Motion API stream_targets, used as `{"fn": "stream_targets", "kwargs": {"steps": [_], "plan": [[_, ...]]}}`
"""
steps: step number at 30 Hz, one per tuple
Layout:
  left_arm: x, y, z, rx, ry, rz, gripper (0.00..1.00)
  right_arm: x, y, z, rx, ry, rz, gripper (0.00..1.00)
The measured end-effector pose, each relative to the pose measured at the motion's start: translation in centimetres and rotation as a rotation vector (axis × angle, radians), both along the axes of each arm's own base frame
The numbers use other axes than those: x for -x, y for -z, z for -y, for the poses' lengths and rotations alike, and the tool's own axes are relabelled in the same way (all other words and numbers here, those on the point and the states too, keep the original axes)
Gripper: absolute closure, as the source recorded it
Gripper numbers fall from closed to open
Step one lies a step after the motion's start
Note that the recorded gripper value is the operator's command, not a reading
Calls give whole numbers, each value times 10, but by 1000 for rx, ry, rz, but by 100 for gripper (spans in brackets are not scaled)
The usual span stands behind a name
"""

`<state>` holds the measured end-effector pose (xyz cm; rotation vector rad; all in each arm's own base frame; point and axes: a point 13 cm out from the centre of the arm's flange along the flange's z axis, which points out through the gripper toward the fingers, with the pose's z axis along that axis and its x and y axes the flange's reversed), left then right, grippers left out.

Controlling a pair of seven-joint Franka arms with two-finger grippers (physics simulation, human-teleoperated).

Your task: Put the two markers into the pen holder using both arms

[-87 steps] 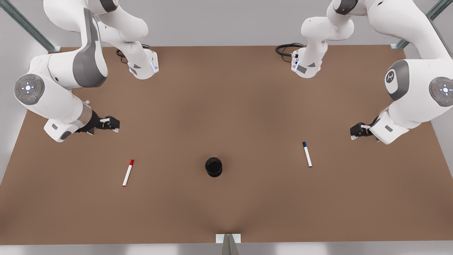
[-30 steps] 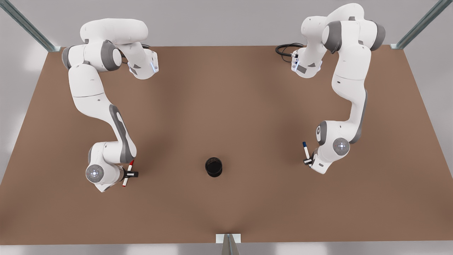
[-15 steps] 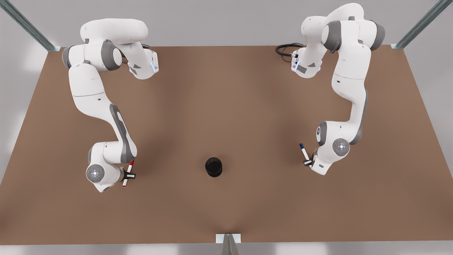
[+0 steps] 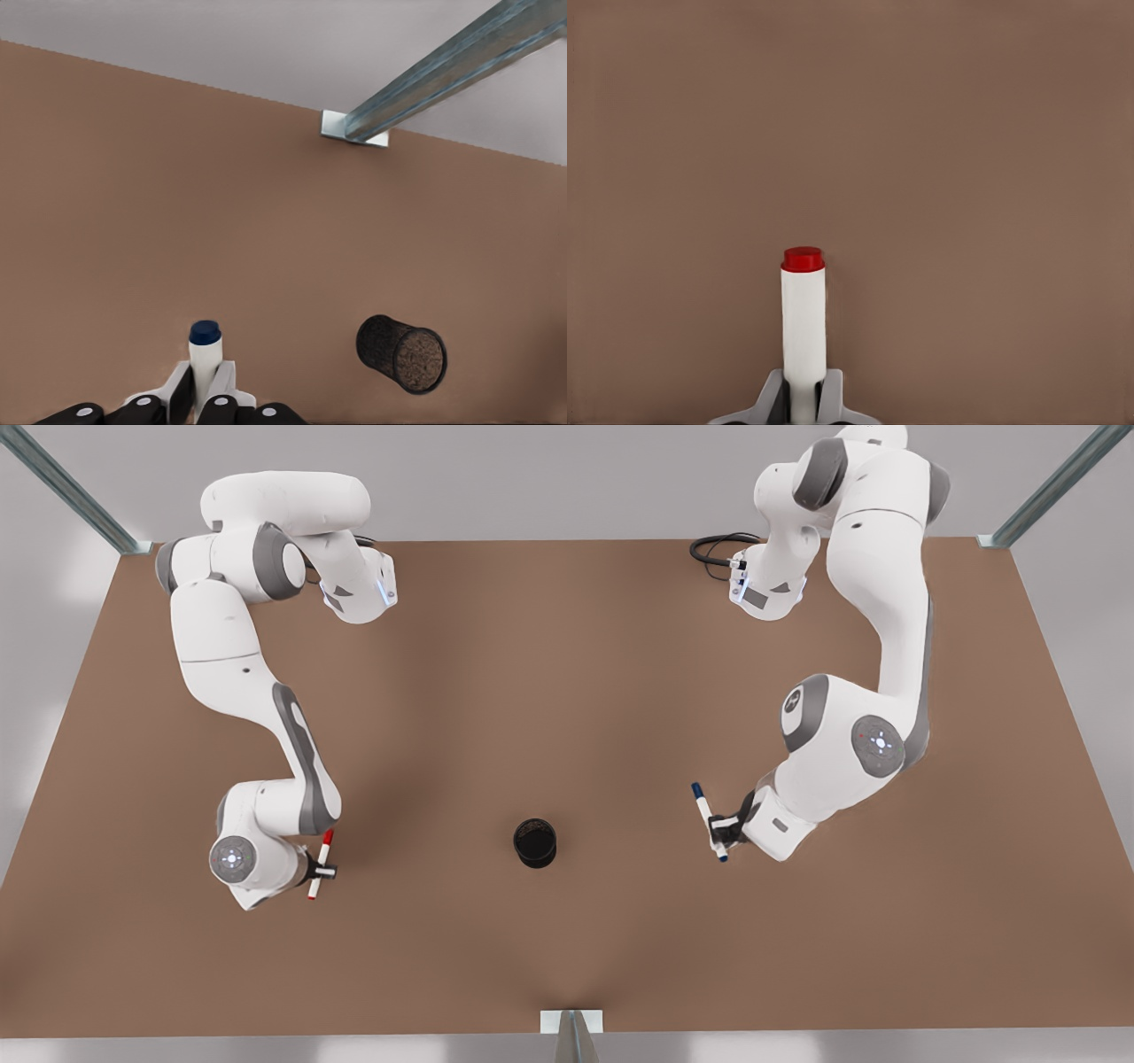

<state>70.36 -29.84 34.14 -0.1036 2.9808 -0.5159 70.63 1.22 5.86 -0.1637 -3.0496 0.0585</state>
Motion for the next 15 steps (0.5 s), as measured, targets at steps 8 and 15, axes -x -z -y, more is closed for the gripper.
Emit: {"fn": "stream_targets", "kwargs": {"steps": [8, 15], "plan": [[-11, 49, 184, 221, 190, 341, 79, -77, -168, -134, -88, -146, 290, 79], [-12, 83, 251, 271, 218, 611, 79, -86, -233, -239, -214, -252, 416, 79]]}}
